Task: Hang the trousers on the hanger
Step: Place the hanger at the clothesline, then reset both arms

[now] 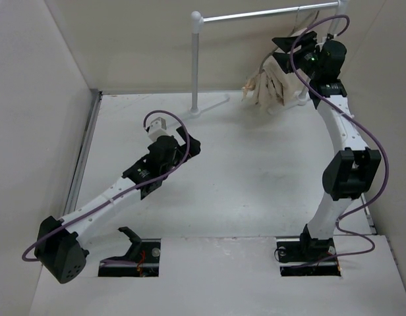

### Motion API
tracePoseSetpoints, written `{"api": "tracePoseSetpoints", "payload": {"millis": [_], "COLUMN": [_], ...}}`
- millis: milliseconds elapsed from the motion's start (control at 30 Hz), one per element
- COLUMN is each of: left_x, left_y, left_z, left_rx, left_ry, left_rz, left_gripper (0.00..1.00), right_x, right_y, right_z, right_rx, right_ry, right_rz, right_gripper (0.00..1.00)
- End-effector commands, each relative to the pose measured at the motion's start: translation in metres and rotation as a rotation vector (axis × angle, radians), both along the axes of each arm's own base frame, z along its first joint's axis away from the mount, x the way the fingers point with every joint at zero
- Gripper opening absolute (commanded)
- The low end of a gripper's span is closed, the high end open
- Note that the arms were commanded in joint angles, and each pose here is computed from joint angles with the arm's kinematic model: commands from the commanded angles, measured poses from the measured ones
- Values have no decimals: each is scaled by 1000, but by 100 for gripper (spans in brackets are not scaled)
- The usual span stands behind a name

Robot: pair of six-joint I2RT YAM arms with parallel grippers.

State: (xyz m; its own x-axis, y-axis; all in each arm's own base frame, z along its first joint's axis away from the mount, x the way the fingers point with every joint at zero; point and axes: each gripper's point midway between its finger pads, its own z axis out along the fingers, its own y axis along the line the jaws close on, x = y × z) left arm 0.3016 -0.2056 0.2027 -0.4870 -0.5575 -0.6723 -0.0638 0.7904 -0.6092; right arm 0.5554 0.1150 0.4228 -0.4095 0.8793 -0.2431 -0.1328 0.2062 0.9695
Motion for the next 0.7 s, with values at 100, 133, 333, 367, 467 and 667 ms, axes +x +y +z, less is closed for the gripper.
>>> {"api": "tracePoseSetpoints", "payload": {"millis": [100, 133, 333, 367, 467, 667], "left_x": [13, 14, 24, 27, 36, 43], "left_y": [15, 17, 28, 32, 43, 57], "left_z": [6, 6, 7, 8, 9, -2], "left_rx": [-14, -13, 9, 13, 41, 146], "left_ry": [-22, -23, -15, -11, 8, 100], "left_rz": [62, 68, 106, 117, 146, 168], "left_gripper": [100, 100, 100, 100, 100, 100], "right_x": [-17, -19, -43, -46, -61, -114], "right_y": [-16, -18, -22, -22, -27, -42], "right_z": [53, 56, 52, 48, 31, -5], "right_rx": [-21, -24, -75, -85, -123, -232], "right_ry": [-178, -185, -178, -171, -132, -90], "right_rz": [-3, -3, -4, -6, -36, -148], "right_gripper": [83, 88, 100, 100, 100, 100]}}
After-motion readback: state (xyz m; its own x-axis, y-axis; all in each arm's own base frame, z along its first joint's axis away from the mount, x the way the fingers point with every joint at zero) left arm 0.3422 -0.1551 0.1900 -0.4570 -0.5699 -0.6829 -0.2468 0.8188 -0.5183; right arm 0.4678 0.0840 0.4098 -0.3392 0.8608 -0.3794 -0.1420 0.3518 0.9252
